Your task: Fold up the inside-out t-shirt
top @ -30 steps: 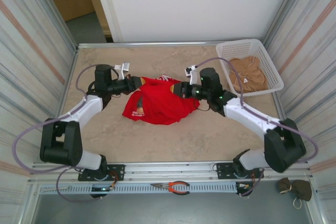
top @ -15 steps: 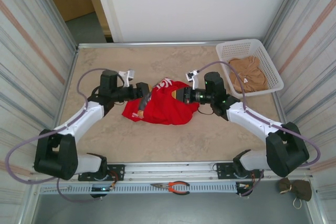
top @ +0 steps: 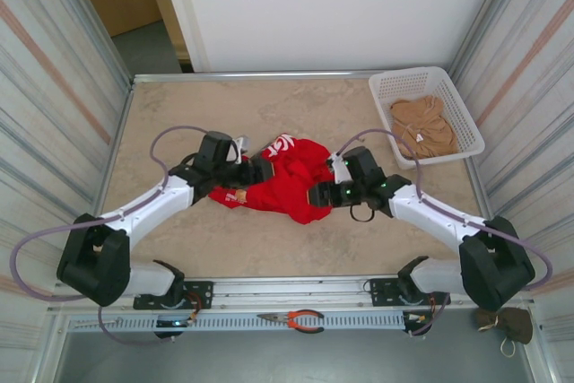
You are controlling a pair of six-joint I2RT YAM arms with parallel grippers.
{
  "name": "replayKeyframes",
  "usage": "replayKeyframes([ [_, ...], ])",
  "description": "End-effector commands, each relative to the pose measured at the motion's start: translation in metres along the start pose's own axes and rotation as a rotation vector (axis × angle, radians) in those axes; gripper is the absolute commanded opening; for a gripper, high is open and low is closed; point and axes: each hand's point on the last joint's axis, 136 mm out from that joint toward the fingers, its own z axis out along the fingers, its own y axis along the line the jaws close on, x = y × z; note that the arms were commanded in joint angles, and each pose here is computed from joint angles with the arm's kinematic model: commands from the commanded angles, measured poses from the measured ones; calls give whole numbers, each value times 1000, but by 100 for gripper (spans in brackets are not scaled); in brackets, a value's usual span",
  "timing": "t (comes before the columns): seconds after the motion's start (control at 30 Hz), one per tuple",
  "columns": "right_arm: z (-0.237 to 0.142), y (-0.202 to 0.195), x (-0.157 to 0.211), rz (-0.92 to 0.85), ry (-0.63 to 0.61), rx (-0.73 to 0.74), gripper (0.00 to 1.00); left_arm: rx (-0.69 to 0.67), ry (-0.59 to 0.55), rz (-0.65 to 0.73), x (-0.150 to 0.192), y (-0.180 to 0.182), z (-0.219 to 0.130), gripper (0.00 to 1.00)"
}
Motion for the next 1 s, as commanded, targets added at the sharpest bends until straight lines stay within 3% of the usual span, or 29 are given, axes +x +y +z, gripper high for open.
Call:
replayKeyframes([
  [0.0,-9,5,-38,-16,-79,10,60,-56,-43,-47,2,2,1,74],
  [0.17,8,12,-66,-27,-73,-22,62,-63,-66,-67,-5,-12,13,75],
  [0.37,50,8,-80,-10,0,-40,64,-152,-27,-117,-1,8,38,73],
  [0.4,58,7,-78,-7,22,-43,64,-167,-18,-116,1,13,42,69],
  [0.43,65,8,-76,-9,40,-50,64,-175,-13,-117,3,17,46,59],
  [0.53,88,6,-66,-11,98,-47,62,-189,-9,-111,10,29,50,13],
  [0.57,96,4,-63,-3,116,-50,55,-187,-13,-111,12,30,49,1],
  [0.7,101,-6,-71,69,94,-86,7,-196,-20,-106,25,40,32,0],
  [0.73,95,-3,-79,87,66,-119,0,-203,-22,-108,28,44,26,0],
  [0.97,7,82,-123,25,-89,-418,0,-274,-60,-187,38,93,-1,0],
])
